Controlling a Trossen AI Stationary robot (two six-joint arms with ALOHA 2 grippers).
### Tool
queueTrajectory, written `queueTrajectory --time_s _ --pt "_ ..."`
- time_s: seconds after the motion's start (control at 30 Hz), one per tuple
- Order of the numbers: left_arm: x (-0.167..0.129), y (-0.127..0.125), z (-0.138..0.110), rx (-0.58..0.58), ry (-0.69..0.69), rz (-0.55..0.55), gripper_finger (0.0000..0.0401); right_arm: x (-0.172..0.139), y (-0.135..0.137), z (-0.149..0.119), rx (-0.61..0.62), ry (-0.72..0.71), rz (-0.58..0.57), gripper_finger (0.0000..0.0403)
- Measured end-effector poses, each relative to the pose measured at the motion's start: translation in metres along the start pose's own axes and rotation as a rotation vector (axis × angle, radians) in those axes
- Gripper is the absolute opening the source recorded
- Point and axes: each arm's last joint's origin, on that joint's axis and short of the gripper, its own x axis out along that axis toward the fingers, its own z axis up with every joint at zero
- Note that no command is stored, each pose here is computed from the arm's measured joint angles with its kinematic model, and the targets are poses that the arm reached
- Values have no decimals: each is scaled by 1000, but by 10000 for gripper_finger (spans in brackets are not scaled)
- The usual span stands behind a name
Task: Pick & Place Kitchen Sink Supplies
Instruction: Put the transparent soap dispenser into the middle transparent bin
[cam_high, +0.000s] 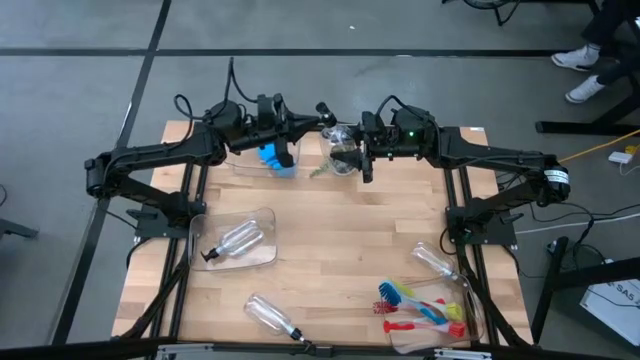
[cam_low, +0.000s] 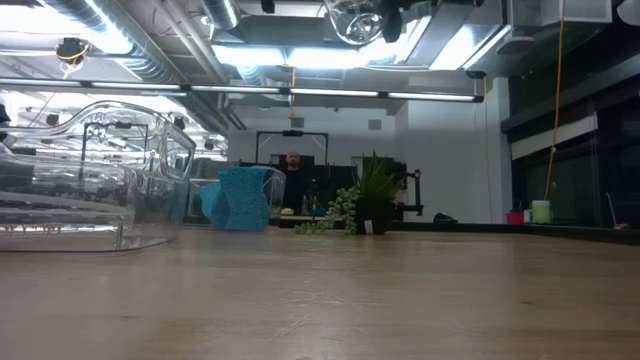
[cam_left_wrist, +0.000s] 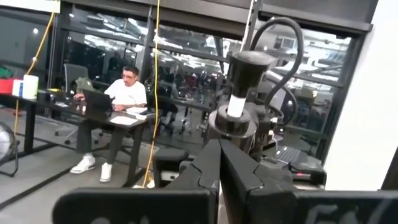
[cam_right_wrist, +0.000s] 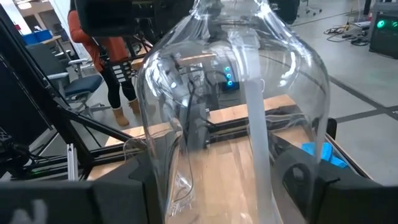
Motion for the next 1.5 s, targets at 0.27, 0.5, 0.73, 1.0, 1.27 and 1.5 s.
queueTrajectory --time_s 0.27,0.5,0.73,1.0,1.27,1.5 --pt "10 0 -5 -34 -47 -55 1 0 0 1 0 -13 0 216" --pt "12 0 -5 -56 -67 -86 1 0 -1 1 9 -10 -31 216" --pt "12 -3 -5 -67 -71 -107 1 0 -2 1 12 -14 -59 216" --pt "10 -6 -4 -32 -58 -82 2 0 -2 1 15 -19 -80 216" --pt "4 -2 -3 9 -20 15 2 0 -1 0 35 -10 -25 216" --pt "6 2 -5 19 -21 55 2 1 1 0 35 -7 -8 216"
